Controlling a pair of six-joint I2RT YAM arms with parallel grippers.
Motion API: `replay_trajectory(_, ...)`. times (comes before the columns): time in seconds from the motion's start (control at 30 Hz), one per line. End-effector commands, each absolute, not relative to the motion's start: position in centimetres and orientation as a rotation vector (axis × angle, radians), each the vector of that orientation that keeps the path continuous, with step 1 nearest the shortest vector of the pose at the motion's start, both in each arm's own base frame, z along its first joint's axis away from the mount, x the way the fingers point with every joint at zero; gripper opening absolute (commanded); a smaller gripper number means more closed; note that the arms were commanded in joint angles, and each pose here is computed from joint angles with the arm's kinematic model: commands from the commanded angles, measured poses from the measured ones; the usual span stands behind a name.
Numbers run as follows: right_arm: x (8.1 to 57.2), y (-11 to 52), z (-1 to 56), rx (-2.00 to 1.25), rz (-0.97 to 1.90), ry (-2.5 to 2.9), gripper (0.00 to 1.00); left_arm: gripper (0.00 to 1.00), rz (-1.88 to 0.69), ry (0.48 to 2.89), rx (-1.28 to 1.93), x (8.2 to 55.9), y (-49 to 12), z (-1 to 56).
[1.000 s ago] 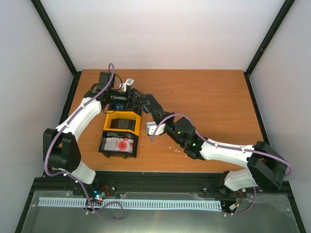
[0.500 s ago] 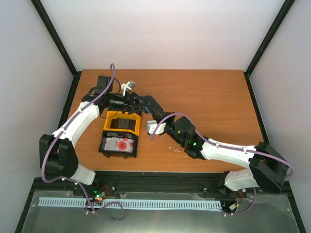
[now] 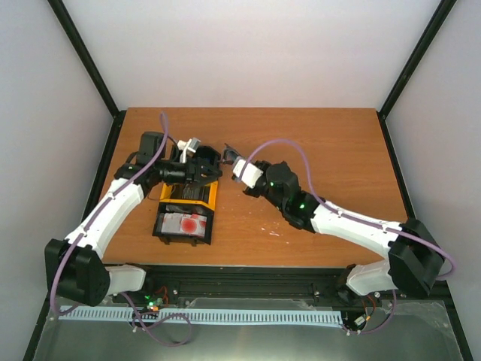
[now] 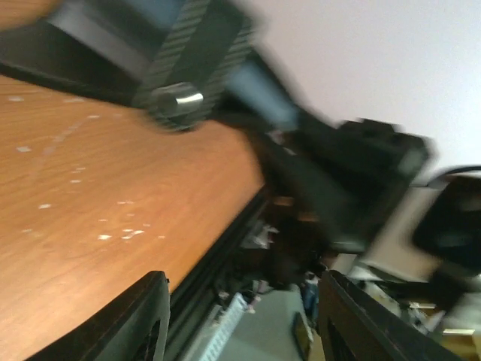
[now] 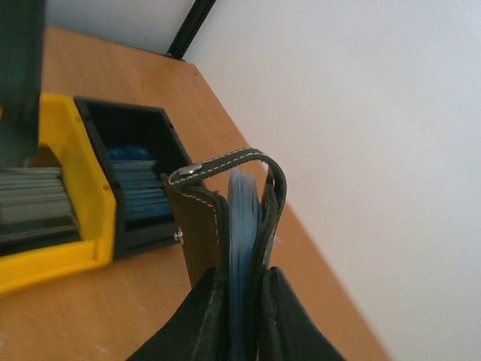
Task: Put the credit cards into the card holder
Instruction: Close the card holder at the center of the board.
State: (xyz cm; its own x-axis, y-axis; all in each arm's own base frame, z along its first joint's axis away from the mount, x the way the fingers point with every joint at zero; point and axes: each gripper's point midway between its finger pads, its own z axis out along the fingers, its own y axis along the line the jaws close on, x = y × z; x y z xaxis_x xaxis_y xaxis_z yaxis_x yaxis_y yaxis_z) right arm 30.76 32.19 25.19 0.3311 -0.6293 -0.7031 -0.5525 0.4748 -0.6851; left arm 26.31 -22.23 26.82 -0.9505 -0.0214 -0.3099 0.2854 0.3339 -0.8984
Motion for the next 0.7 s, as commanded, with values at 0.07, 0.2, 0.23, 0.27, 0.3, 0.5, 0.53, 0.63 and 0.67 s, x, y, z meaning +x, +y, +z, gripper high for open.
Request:
replay_trajectory(0.07,29.9,30.4,21.5,-0.719,0.449,1.963,0.03,0.57,-1.252,2.335,0.078,30.2,-19.4,23.8)
replay_trajectory(0.2,31.1,26.7,17.7,-0.252,0.606,2.232,0.03,0.61,-1.209,2.229,0.119,30.6,-19.1,25.0)
replay_trajectory(0.23,31.2,25.8,16.8,-0.119,0.670,2.275,0.03,0.62,-1.221,2.216,0.130,30.4,-19.3,25.1)
replay_trajectory(0.27,31.2,25.0,15.8,-0.002,0.730,2.309,0.03,0.63,-1.226,2.208,0.141,30.4,-19.5,25.1)
replay_trajectory(0.3,30.8,24.0,14.3,0.131,0.770,2.350,0.03,0.63,-1.228,2.213,0.145,30.3,-19.8,24.8)
replay_trajectory(0.5,28.4,22.2,8.1,0.750,0.974,2.437,0.03,0.63,-1.227,2.258,0.189,29.8,-21.5,22.8)
replay_trajectory(0.53,27.8,22.2,7.1,0.819,1.016,2.442,0.03,0.63,-1.230,2.269,0.197,29.7,-21.9,22.5)
replay_trajectory(0.63,26.3,21.4,4.7,1.023,1.062,2.432,0.03,0.63,-1.254,2.307,0.248,29.0,-23.7,21.6)
replay_trajectory(0.67,26.0,21.0,4.4,1.055,1.050,2.425,0.03,0.63,-1.258,2.317,0.264,28.8,-24.3,21.3)
